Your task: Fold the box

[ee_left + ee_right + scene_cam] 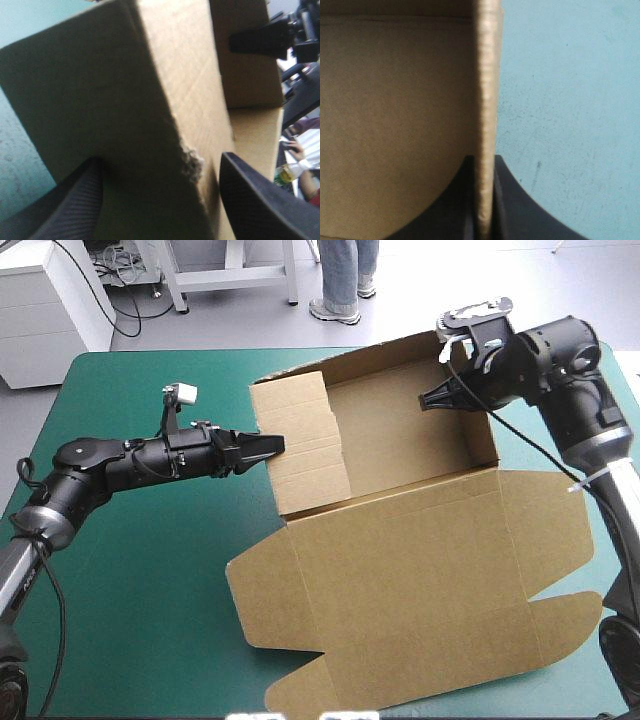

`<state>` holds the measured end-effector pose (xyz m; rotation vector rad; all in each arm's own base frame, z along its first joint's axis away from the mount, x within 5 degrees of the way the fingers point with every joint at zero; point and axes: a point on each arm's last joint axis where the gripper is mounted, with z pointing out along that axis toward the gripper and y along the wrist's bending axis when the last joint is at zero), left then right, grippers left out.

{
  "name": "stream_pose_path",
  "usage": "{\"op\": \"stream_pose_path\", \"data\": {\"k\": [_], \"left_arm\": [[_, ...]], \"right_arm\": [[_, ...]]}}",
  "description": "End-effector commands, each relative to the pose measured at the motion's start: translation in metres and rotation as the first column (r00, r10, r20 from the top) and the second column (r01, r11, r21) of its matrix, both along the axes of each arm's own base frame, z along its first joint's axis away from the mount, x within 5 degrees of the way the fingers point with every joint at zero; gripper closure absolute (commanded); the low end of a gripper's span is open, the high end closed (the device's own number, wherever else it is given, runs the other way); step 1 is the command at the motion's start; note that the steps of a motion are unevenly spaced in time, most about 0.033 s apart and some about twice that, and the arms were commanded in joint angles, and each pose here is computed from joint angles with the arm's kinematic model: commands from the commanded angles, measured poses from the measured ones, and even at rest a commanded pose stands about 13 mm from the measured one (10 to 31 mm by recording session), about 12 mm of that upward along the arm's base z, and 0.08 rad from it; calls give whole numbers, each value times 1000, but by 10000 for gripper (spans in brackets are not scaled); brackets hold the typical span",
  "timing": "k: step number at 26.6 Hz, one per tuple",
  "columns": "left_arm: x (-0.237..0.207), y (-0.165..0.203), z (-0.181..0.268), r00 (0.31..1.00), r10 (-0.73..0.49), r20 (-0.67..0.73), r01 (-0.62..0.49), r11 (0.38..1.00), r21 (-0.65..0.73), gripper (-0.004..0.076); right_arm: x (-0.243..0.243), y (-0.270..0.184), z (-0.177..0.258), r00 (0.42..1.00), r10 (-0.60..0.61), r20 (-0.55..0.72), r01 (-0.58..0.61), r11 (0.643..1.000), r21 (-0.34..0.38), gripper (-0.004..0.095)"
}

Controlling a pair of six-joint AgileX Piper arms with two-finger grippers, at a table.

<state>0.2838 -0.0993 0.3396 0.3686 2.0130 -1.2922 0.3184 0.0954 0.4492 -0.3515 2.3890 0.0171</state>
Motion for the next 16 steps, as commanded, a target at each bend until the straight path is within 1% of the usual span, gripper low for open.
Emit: {"op": "stream_pose_path", "data": {"k": [1,3,6,9,10,11,12,13,14,16], "left_arm": [[-1,-9,36,997,79,24,-80,996,48,248],[2,-9,40,990,138,10,-138,985,102,248],[6,-9,40,976,216,4,-213,959,188,251],[7,-11,39,963,269,16,-263,930,257,295],[8,-12,36,952,305,26,-299,906,299,346],[8,-13,35,948,318,24,-309,899,312,366],[8,-13,32,941,338,30,-327,876,354,426],[8,-12,31,939,342,40,-331,864,380,468],[7,-13,29,939,342,48,-331,853,403,525],[7,-11,27,938,342,59,-332,837,435,666]], "right_arm": [[-11,17,20,992,18,123,-21,999,26,920],[-13,28,22,988,45,150,-52,997,48,920],[-15,43,26,977,60,203,-82,991,102,920],[-18,56,25,973,102,206,-129,984,124,920],[-19,62,23,973,119,197,-146,980,134,920],[-19,65,22,974,125,189,-154,978,144,920],[-17,73,17,976,141,168,-169,972,165,920],[-17,74,16,976,146,161,-174,969,174,920],[-16,76,14,977,149,152,-175,968,180,920],[-13,79,10,980,148,137,-172,967,189,920]]}}
